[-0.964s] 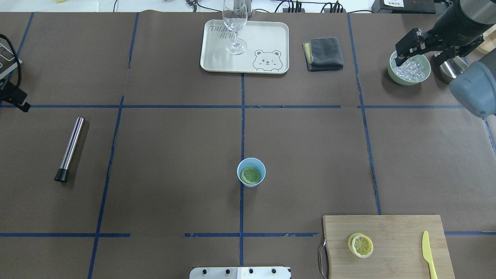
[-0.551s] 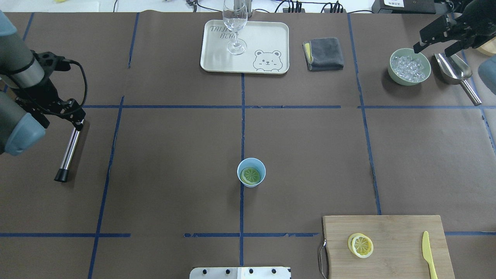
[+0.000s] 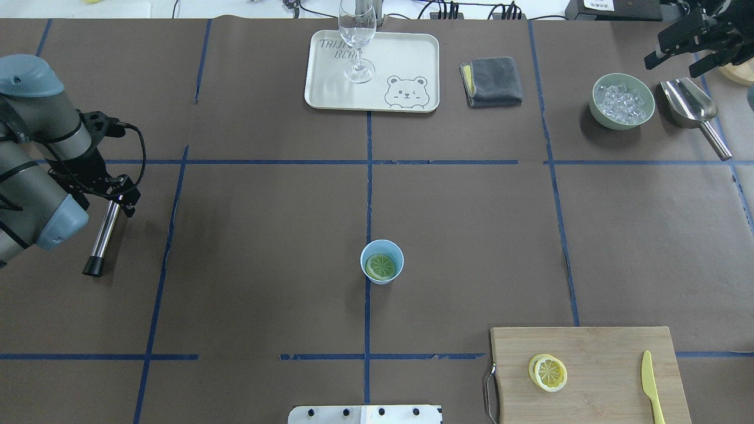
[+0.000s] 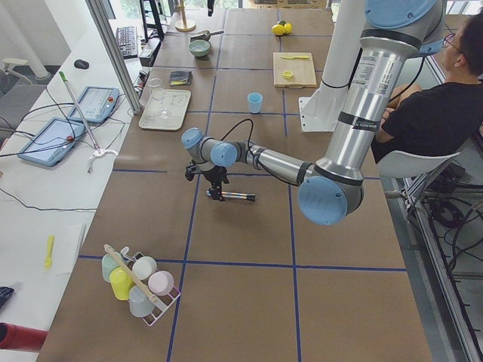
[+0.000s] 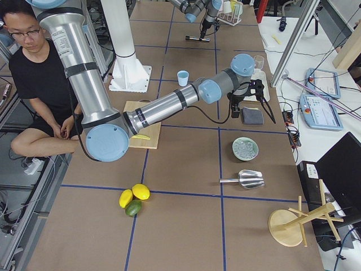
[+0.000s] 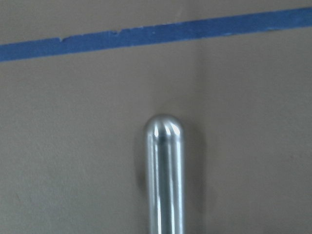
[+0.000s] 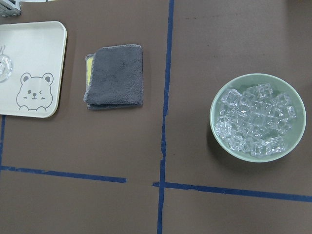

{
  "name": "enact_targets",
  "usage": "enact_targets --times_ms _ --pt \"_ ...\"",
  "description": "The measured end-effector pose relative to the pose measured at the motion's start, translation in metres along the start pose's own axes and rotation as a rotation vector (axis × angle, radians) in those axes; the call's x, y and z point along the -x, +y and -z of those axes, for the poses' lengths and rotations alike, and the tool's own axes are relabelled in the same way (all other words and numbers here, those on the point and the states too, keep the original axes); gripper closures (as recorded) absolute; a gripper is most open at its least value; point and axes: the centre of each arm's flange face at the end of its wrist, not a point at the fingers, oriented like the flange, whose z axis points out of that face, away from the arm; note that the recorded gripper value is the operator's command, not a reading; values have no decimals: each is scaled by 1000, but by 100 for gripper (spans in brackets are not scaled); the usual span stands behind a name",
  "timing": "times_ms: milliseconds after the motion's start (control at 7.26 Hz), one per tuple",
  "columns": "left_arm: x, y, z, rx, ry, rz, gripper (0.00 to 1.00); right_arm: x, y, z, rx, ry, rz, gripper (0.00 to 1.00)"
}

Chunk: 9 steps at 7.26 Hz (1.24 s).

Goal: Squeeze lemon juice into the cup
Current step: 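Grasp the steel muddler with the left gripper and lift it upright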

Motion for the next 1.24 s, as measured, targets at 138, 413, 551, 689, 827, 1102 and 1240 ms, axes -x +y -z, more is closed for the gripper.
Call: enact_targets --times_ms 138,413,551,689,827,1102,1240 --pt "1 -3 -4 -2 1 -5 12 0 0 3 -4 -3 2 0" --pt "2 -5 -6 -2 2 -8 65 0 -1 12 -17 -7 0 0" --pt "2 -5 -6 -2 2 -16 88 0 -1 18 -24 -9 -1 0" --pt "3 -5 -5 -4 2 -39 100 0 -1 21 -28 -10 -2 0" --pt "4 -5 -5 -5 2 -71 100 0 0 23 -30 -10 -3 0" --pt "5 -5 1 -14 4 -104 100 0 0 24 -32 -11 -3 0" --pt "6 -5 11 -31 7 -108 100 -1 1 24 -32 -11 -4 0"
